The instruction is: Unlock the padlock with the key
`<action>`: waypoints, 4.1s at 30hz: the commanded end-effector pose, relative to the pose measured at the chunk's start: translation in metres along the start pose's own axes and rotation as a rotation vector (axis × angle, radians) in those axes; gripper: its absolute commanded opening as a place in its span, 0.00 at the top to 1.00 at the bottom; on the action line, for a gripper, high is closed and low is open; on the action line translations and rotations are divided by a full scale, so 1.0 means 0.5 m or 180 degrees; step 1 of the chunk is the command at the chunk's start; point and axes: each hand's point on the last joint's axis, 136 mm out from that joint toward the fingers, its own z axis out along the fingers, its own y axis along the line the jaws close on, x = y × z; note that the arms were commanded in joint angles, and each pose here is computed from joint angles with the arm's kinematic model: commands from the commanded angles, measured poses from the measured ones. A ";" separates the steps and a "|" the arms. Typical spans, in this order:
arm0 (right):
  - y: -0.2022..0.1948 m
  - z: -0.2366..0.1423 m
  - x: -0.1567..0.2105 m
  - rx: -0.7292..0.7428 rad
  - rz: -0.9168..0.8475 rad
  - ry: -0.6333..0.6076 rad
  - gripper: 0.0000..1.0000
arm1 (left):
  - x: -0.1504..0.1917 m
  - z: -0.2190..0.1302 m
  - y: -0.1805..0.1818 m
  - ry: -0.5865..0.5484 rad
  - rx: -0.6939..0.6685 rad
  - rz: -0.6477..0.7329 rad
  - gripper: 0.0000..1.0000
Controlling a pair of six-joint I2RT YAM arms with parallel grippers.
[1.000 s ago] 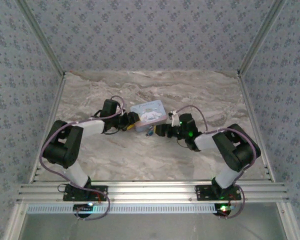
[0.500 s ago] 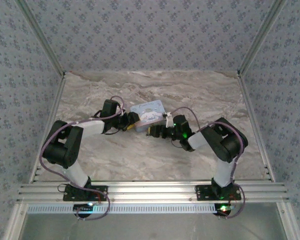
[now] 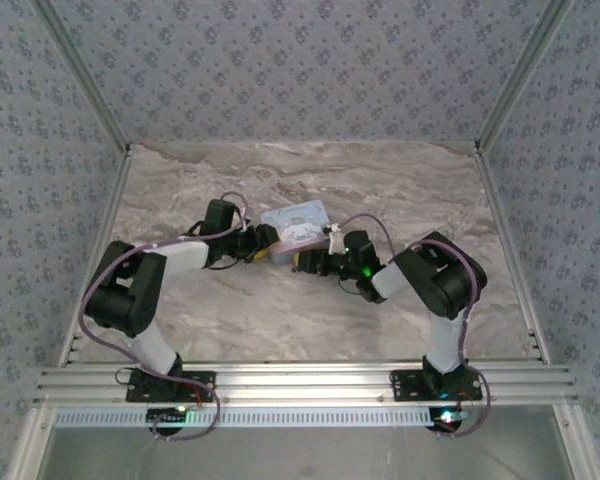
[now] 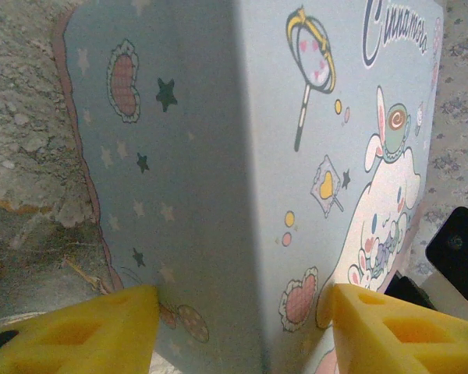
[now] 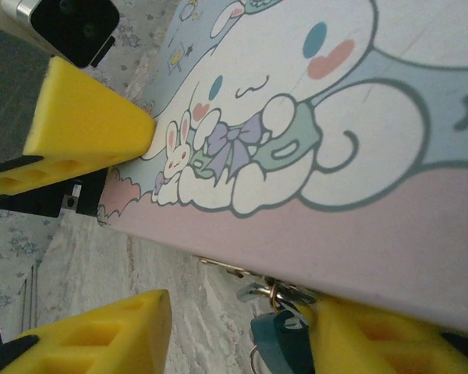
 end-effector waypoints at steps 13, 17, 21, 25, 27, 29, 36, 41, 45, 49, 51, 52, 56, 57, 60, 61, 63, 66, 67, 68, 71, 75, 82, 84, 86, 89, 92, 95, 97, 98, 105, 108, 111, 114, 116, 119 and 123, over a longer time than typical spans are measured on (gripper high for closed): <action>-0.011 0.005 0.020 0.0049 0.0096 0.0072 0.86 | 0.042 -0.002 0.055 0.0120 -0.0328 -0.0172 0.42; -0.016 0.001 0.019 0.0088 0.0136 0.0046 0.95 | 0.041 -0.003 0.056 0.0112 -0.0338 -0.0172 0.42; -0.019 -0.006 0.015 0.0114 0.0186 -0.0014 1.00 | 0.041 -0.004 0.057 0.0098 -0.0357 -0.0163 0.42; -0.021 -0.021 -0.002 0.0146 0.0240 -0.0152 1.00 | 0.044 -0.005 0.061 0.0106 -0.0376 -0.0173 0.42; -0.019 -0.028 -0.013 0.0145 0.0276 -0.0234 1.00 | 0.048 -0.005 0.063 0.0122 -0.0370 -0.0190 0.42; -0.020 -0.035 -0.023 0.0144 0.0315 -0.0295 1.00 | 0.050 -0.005 0.064 0.0127 -0.0364 -0.0198 0.42; -0.012 -0.048 -0.053 0.0089 0.0449 -0.0512 1.00 | 0.061 -0.007 0.074 0.0152 -0.0380 -0.0220 0.42; -0.021 -0.065 -0.062 0.0187 0.0492 -0.0628 1.00 | 0.058 -0.015 0.065 0.0117 -0.0347 -0.0194 0.39; -0.024 -0.092 -0.064 0.0341 0.0391 -0.0610 1.00 | 0.039 -0.030 0.042 0.0023 -0.0274 -0.0139 0.34; -0.015 -0.126 -0.052 0.0528 0.0240 -0.0418 1.00 | 0.004 -0.063 0.015 -0.0170 -0.0233 -0.0018 0.29; -0.007 -0.147 -0.040 0.0633 0.0149 -0.0252 1.00 | -0.012 -0.085 0.007 -0.0293 -0.0255 0.0058 0.27; 0.000 -0.160 -0.033 0.0689 0.0114 -0.0148 1.00 | -0.020 -0.099 0.002 -0.0368 -0.0264 0.0101 0.26; 0.023 -0.222 0.009 0.0970 -0.0064 0.0369 1.00 | -0.043 -0.152 -0.005 -0.0670 -0.0367 0.0269 0.22; 0.028 -0.238 0.020 0.1020 -0.0071 0.0474 1.00 | -0.045 -0.163 -0.006 -0.0733 -0.0389 0.0300 0.21; 0.046 -0.283 0.057 0.1128 -0.0010 0.0791 1.00 | -0.051 -0.198 -0.005 -0.0944 -0.0476 0.0382 0.17; 0.051 -0.296 0.068 0.1158 0.0044 0.0865 1.00 | -0.053 -0.208 -0.005 -0.1003 -0.0504 0.0412 0.16; 0.054 -0.314 0.092 0.1206 0.0207 0.0984 1.00 | -0.052 -0.222 -0.004 -0.1064 -0.0551 0.0452 0.15; 0.048 -0.325 0.135 0.1251 0.0443 0.1161 1.00 | -0.048 -0.232 -0.004 -0.1076 -0.0591 0.0482 0.15; 0.043 -0.327 0.151 0.1277 0.0500 0.1224 1.00 | -0.047 -0.234 -0.004 -0.1073 -0.0593 0.0483 0.14; 0.037 -0.326 0.164 0.1299 0.0545 0.1278 1.00 | -0.045 -0.234 -0.003 -0.1067 -0.0594 0.0481 0.14; 0.025 -0.314 0.190 0.1285 0.0636 0.1367 1.00 | -0.041 -0.232 -0.003 -0.1032 -0.0578 0.0477 0.14; 0.018 -0.284 0.185 0.1219 0.0630 0.1380 1.00 | -0.034 -0.230 -0.001 -0.0993 -0.0565 0.0465 0.14; -0.005 -0.235 0.171 0.1202 0.0631 0.1483 0.82 | -0.033 -0.238 -0.009 -0.1007 -0.0537 0.0504 0.14; -0.012 -0.233 0.159 0.1239 0.0612 0.1422 0.74 | -0.037 -0.244 -0.010 -0.1029 -0.0536 0.0500 0.14; -0.015 -0.236 0.133 0.1293 0.0526 0.1287 0.66 | -0.046 -0.254 -0.013 -0.1076 -0.0522 0.0494 0.14; -0.019 -0.254 0.082 0.1415 0.0338 0.1068 0.60 | -0.066 -0.277 -0.016 -0.1200 -0.0532 0.0505 0.14; -0.027 -0.287 0.014 0.1619 0.0043 0.0745 0.53 | -0.097 -0.312 -0.015 -0.1409 -0.0569 0.0545 0.13; -0.042 -0.335 -0.060 0.1885 -0.0243 0.0297 0.40 | -0.134 -0.361 0.002 -0.1767 -0.0781 0.0612 0.13; -0.060 -0.372 -0.107 0.2103 -0.0433 -0.0011 0.29 | -0.158 -0.398 0.017 -0.2074 -0.1000 0.0704 0.13; -0.070 -0.392 -0.127 0.2226 -0.0510 -0.0156 0.23 | -0.170 -0.418 0.022 -0.2243 -0.1106 0.0798 0.13; -0.154 -0.514 -0.217 0.3035 -0.0892 -0.0881 0.00 | -0.217 -0.504 0.065 -0.3264 -0.1736 0.1385 0.12; -0.188 -0.537 -0.222 0.3260 -0.1172 -0.1016 0.00 | -0.219 -0.501 0.100 -0.3221 -0.2046 0.1532 0.11; -0.226 -0.555 -0.223 0.3314 -0.1154 -0.1200 0.00 | -0.219 -0.484 0.136 -0.3054 -0.2232 0.1596 0.11; -0.258 -0.559 -0.227 0.3263 -0.1155 -0.1404 0.00 | -0.218 -0.470 0.160 -0.3043 -0.2275 0.1673 0.11; -0.276 -0.559 -0.233 0.3244 -0.1206 -0.1503 0.00 | -0.218 -0.463 0.172 -0.3087 -0.2252 0.1726 0.11; -0.298 -0.543 -0.239 0.3219 -0.1344 -0.1466 0.00 | -0.220 -0.445 0.185 -0.3032 -0.2204 0.1828 0.11; -0.322 -0.533 -0.244 0.3101 -0.1312 -0.1392 0.00 | -0.220 -0.421 0.197 -0.2895 -0.2196 0.2013 0.11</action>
